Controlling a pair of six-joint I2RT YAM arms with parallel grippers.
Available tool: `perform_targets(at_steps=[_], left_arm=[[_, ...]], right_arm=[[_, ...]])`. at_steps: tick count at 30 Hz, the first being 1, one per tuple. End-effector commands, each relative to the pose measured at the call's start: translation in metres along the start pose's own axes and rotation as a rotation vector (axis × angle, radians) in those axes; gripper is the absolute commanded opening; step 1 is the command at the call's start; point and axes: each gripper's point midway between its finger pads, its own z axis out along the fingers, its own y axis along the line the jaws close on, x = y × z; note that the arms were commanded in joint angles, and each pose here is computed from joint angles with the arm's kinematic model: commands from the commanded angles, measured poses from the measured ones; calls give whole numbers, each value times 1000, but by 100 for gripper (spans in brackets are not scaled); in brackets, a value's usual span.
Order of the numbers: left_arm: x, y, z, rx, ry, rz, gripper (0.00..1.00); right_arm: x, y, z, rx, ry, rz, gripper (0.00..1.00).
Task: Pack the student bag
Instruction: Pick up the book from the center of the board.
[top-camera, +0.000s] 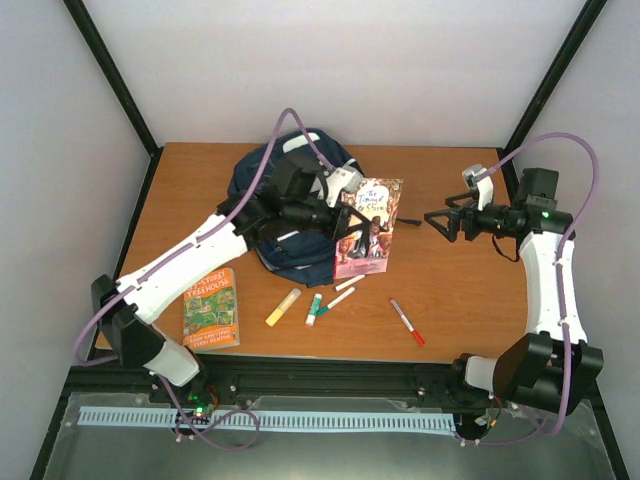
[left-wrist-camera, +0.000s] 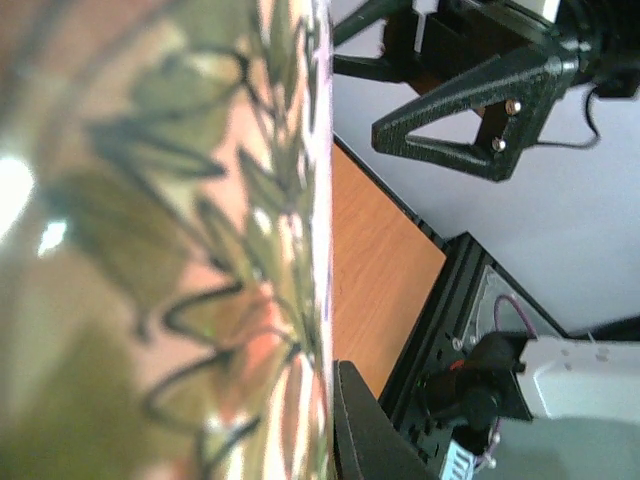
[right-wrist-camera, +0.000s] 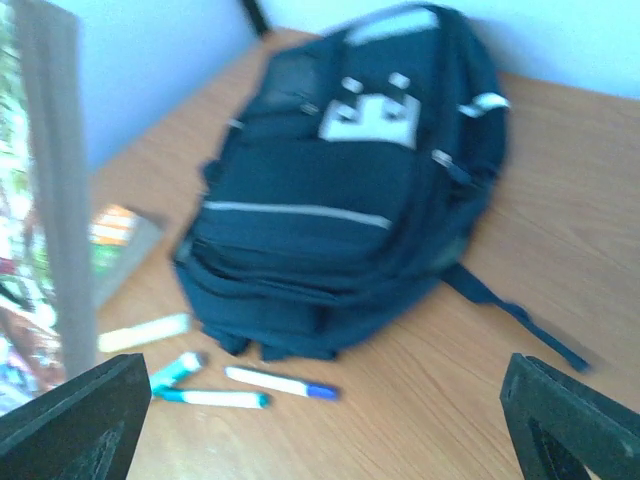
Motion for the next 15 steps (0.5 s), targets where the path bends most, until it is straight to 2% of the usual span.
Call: perform_targets(at_steps=[1, 5, 15], left_arm=[[4, -28, -35, 109, 42, 173, 1], [1, -28, -54, 160, 7, 180, 1], [4, -49, -80, 374, -35, 223, 1]], right_arm=[[-40, 70, -9, -384, -170, -40, 97], [-42, 122, -10, -591, -195, -124, 95], [-30, 175, 23, -759, -89, -171, 97]])
